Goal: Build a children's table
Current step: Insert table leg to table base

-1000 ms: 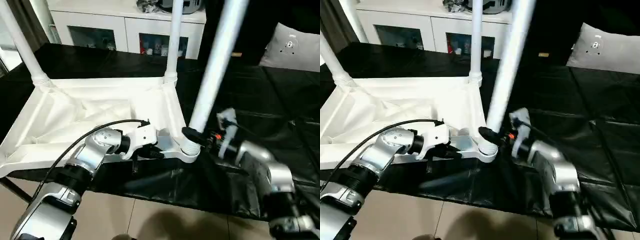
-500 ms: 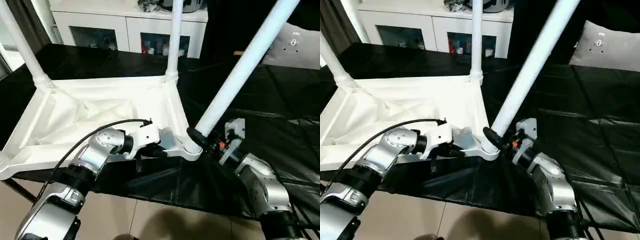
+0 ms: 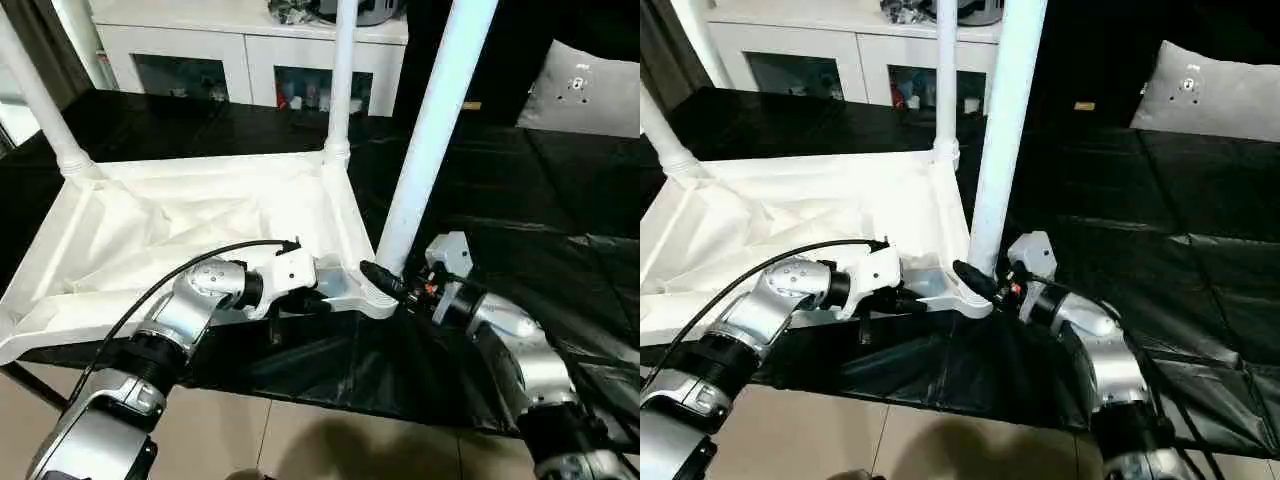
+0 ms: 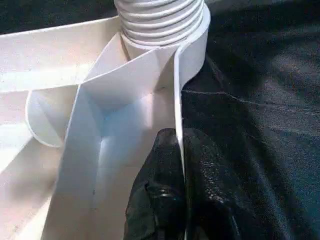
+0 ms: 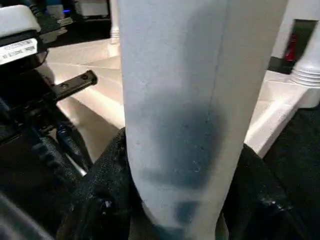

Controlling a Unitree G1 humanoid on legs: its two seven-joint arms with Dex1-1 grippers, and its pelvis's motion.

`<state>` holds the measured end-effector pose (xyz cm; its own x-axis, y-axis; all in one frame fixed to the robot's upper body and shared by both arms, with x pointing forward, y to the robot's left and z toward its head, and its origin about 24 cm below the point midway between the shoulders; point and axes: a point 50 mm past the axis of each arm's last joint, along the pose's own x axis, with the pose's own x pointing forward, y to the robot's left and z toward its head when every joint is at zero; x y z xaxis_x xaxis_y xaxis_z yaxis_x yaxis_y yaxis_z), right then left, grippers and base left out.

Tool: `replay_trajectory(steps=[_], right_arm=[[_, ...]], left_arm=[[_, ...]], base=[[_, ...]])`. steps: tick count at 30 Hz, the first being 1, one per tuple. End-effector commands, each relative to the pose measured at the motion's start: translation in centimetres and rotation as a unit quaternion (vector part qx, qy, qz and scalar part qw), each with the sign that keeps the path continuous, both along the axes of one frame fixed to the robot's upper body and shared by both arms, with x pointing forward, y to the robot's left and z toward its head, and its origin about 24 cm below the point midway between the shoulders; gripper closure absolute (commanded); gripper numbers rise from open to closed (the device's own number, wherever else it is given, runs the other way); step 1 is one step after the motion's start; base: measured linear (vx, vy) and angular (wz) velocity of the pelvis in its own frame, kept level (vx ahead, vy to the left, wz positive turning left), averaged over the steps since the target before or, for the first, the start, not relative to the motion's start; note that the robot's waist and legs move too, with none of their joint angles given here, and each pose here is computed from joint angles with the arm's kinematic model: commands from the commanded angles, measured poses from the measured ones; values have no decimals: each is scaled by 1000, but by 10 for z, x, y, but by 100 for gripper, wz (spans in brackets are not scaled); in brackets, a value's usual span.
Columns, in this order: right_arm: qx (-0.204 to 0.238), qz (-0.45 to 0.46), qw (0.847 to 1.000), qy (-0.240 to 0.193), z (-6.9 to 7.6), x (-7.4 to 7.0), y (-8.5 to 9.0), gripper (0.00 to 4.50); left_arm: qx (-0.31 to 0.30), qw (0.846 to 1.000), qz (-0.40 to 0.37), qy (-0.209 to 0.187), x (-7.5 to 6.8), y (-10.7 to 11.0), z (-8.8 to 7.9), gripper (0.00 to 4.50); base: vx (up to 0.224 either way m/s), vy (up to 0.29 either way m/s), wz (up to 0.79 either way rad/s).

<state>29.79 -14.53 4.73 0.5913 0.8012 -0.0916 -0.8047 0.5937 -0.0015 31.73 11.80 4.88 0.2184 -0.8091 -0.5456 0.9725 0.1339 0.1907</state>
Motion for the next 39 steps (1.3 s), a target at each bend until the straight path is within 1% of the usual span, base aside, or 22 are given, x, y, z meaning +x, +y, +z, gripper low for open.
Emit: replay_trajectory(steps=[1, 4, 7, 12, 13, 15, 20, 21, 22, 24, 25, 26, 27, 29, 31, 32, 33, 35, 36, 39], right_arm=[[-43, 28, 996, 78, -30, -8, 3, 260], [-46, 44, 994, 86, -31, -7, 5, 260], [-49, 69, 992, 95, -33, -7, 9, 260], [-43, 67, 992, 97, -33, -4, 11, 260], [-43, 67, 992, 97, -33, -4, 11, 260], [-37, 39, 993, 104, -34, -2, 11, 260], [-49, -49, 992, 102, -39, 6, 10, 260], [-46, -87, 990, 103, -40, 9, 10, 260], [-37, -142, 984, 106, -41, 14, 13, 260], [-32, -171, 979, 109, -41, 19, 15, 260], [-26, -205, 972, 113, -41, 25, 19, 260], [-20, -233, 965, 116, -40, 30, 22, 260], [-17, -244, 962, 119, -40, 32, 23, 260], [-8, -291, 947, 138, -39, 41, 29, 260], [-4, -301, 942, 147, -39, 44, 33, 260], [-3, -304, 941, 149, -39, 44, 35, 260], [-7, -305, 940, 151, -39, 45, 39, 260], [-14, -302, 942, 148, -39, 45, 42, 260], [-17, -298, 943, 147, -40, 44, 46, 260], [-23, -300, 942, 148, -42, 43, 48, 260]], left_arm=[[19, 1000, 2, -10, 4, 5, 0, 450], [25, 1000, -7, -13, 6, 5, 3, 450], [32, 999, -11, -21, 14, 4, 10, 450], [31, 999, 6, -25, 24, 6, 18, 450], [31, 999, 6, -25, 24, 6, 18, 450], [17, 1000, 24, -10, 25, 8, 17, 450], [-13, 998, 64, 18, 20, 8, 14, 450], [-27, 995, 86, 30, 17, 5, 12, 450], [-43, 991, 117, 44, 12, -2, 8, 450], [-49, 988, 135, 50, 9, -9, 6, 450], [-59, 985, 154, 54, 6, -20, 5, 450], [-72, 981, 171, 55, 5, -32, 6, 450], [-76, 980, 175, 54, 4, -38, 6, 450], [-92, 978, 181, 42, 1, -63, 10, 450], [-96, 978, 182, 34, 0, -75, 13, 450], [-96, 978, 183, 32, -1, -78, 14, 450], [-90, 979, 182, 20, -1, -82, 15, 450], [-80, 979, 185, 13, -1, -83, 14, 450], [-69, 978, 195, 9, 1, -79, 13, 450], [-54, 975, 214, 4, 2, -73, 12, 450]], base=[[0, 0, 0], [0, 0, 0], [0, 0, 0], [0, 0, 0], [0, 0, 0], [0, 0, 0], [0, 0, 0], [0, 0, 0], [0, 0, 0], [0, 0, 0], [0, 0, 0], [0, 0, 0], [0, 0, 0], [0, 0, 0], [0, 0, 0], [0, 0, 0], [0, 0, 0], [0, 0, 0], [0, 0, 0], [0, 0, 0]])
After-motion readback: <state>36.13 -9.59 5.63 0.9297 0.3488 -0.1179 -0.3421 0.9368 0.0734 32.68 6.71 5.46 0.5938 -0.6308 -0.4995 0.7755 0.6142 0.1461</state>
